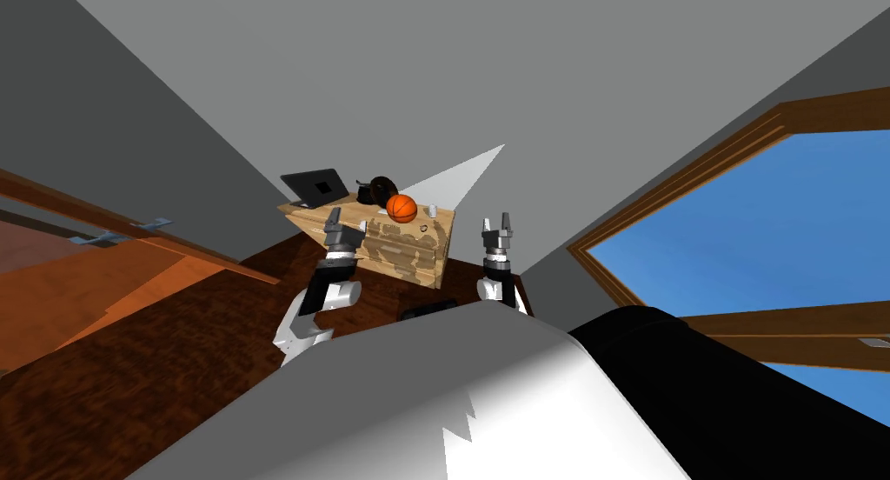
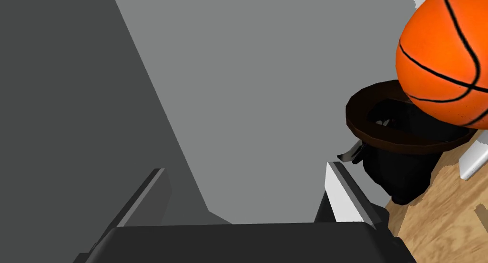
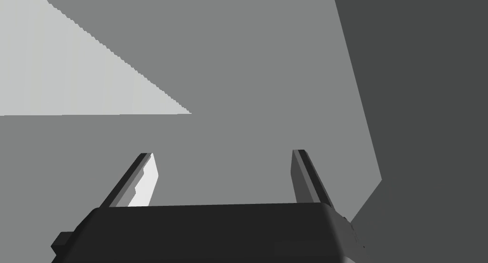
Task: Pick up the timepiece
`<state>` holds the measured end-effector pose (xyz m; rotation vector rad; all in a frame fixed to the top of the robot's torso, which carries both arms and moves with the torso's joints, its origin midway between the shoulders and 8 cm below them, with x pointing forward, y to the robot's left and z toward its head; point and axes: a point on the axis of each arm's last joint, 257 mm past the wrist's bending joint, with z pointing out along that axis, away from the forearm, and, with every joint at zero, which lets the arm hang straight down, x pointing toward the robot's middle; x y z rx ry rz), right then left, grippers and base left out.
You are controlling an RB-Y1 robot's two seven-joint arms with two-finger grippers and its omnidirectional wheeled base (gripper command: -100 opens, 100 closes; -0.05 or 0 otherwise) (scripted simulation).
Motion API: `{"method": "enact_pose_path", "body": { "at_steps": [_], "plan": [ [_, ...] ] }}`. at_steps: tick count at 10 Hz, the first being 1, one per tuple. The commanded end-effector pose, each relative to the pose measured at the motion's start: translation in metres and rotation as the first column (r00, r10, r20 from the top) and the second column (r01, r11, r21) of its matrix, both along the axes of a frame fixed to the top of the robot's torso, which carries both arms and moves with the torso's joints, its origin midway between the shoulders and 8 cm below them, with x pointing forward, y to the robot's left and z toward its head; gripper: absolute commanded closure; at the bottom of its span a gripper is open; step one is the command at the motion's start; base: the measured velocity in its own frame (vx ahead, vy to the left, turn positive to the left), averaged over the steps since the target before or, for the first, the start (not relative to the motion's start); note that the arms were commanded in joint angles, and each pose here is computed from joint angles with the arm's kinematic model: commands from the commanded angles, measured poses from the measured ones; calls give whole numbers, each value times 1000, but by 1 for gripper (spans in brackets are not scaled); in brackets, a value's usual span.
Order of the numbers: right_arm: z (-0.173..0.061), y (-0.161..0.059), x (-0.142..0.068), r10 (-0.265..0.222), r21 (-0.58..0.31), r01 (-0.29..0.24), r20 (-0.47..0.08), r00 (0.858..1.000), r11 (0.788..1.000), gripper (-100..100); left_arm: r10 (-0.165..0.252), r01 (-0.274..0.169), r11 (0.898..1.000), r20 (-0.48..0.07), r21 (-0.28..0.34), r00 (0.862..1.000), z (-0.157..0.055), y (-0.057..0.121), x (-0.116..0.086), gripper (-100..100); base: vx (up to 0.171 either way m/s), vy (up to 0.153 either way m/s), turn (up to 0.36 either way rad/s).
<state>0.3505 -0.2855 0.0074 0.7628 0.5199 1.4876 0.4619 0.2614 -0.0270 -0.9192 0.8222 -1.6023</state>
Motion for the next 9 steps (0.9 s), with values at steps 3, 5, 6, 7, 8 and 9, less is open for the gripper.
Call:
{"method": "enact_pose_path", "body": {
  "at_steps": [3, 5, 6, 7, 8, 9],
  "plan": [
    [0, 0, 0, 0, 0, 0, 0, 1000, 1000, 0, -10, 5, 998, -80, -64, 997, -21, 8, 32, -100, -51, 68, -21],
    [0, 0, 0, 0, 0, 0, 0, 1000, 1000, 0, -16, 5, 995, -117, -97, 993, -31, 11, 47, -100, -34, 36, -18],
    [0, 0, 0, 0, 0, 0, 0, 1000, 1000, 0, -24, 4, 991, -155, -132, 988, -40, 14, 62, -100, -27, 34, -21],
    [0, 0, 0, 0, 0, 0, 0, 1000, 1000, 0, -24, 3, 991, -157, -132, 987, -41, 14, 62, -100, -23, 28, -17],
    [0, 0, 0, 0, 0, 0, 0, 1000, 1000, 0, -33, -1, 986, -197, -168, 980, -52, 16, 77, -100, -26, 24, -26],
    [0, 0, 0, 0, 0, 0, 0, 1000, 1000, 0, -33, -1, 986, -198, -168, 980, -52, 16, 77, -100, -28, 25, -16]
  ]
}}
